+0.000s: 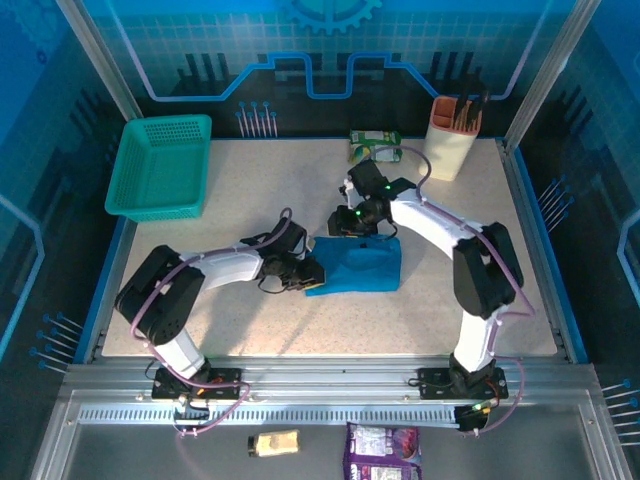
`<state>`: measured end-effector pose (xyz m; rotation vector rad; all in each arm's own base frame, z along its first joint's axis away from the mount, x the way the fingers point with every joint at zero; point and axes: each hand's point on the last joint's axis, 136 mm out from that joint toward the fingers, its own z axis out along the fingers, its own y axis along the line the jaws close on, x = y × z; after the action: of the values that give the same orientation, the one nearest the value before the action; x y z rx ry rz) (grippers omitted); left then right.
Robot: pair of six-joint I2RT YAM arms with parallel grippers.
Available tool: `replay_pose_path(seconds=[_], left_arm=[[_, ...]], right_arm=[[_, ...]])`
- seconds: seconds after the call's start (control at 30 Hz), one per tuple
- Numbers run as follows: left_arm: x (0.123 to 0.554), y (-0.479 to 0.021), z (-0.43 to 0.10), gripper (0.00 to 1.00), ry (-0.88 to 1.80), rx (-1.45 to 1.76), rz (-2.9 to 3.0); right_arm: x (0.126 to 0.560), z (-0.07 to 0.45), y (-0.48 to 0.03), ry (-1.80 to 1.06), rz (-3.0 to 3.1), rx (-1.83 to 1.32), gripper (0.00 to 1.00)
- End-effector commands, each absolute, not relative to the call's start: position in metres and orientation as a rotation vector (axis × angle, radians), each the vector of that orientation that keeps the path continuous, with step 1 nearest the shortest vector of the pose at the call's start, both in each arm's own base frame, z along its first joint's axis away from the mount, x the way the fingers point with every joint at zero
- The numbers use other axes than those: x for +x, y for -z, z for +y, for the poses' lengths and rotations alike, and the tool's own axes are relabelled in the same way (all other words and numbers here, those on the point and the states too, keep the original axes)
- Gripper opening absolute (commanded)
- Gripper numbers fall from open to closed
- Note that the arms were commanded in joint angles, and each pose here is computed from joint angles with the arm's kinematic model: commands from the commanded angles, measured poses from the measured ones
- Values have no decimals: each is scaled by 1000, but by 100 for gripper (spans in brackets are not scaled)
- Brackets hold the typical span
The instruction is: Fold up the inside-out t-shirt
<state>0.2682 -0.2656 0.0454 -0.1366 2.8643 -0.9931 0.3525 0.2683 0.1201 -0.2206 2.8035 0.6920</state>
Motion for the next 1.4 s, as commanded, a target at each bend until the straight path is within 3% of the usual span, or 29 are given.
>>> replay_pose_path(seconds=[0.0,0.1,0.17,0.2,0.47,0.8,1.23,1.27,1.3,1.37], left_arm=[[269,-64,-255,28,958,-156,2832],[276,-65,-234,33,849,-185,2812],[280,-64,-221,33,814,-222,2811],[282,-63,-214,33,810,-241,2807],[280,-56,-191,34,807,-286,2818],[275,-59,-182,33,776,-300,2815],[280,-62,-175,33,768,-332,2820],[281,-62,-175,33,767,-333,2820],[281,-61,-176,34,771,-337,2823],[282,-61,-177,34,784,-345,2827]], right_arm=[[309,234,-107,-333,2906,-255,52],[289,226,-110,-188,2876,-250,73],[282,223,-109,-122,2849,-243,98],[279,223,-105,-94,2845,-239,99],[275,237,-74,40,2889,-211,100],[302,239,-27,50,2911,-218,100],[345,109,-11,175,2950,-58,97],[349,101,-13,131,2960,-60,82],[355,98,-14,52,2961,-49,79],[369,80,-21,44,2946,-17,87]])
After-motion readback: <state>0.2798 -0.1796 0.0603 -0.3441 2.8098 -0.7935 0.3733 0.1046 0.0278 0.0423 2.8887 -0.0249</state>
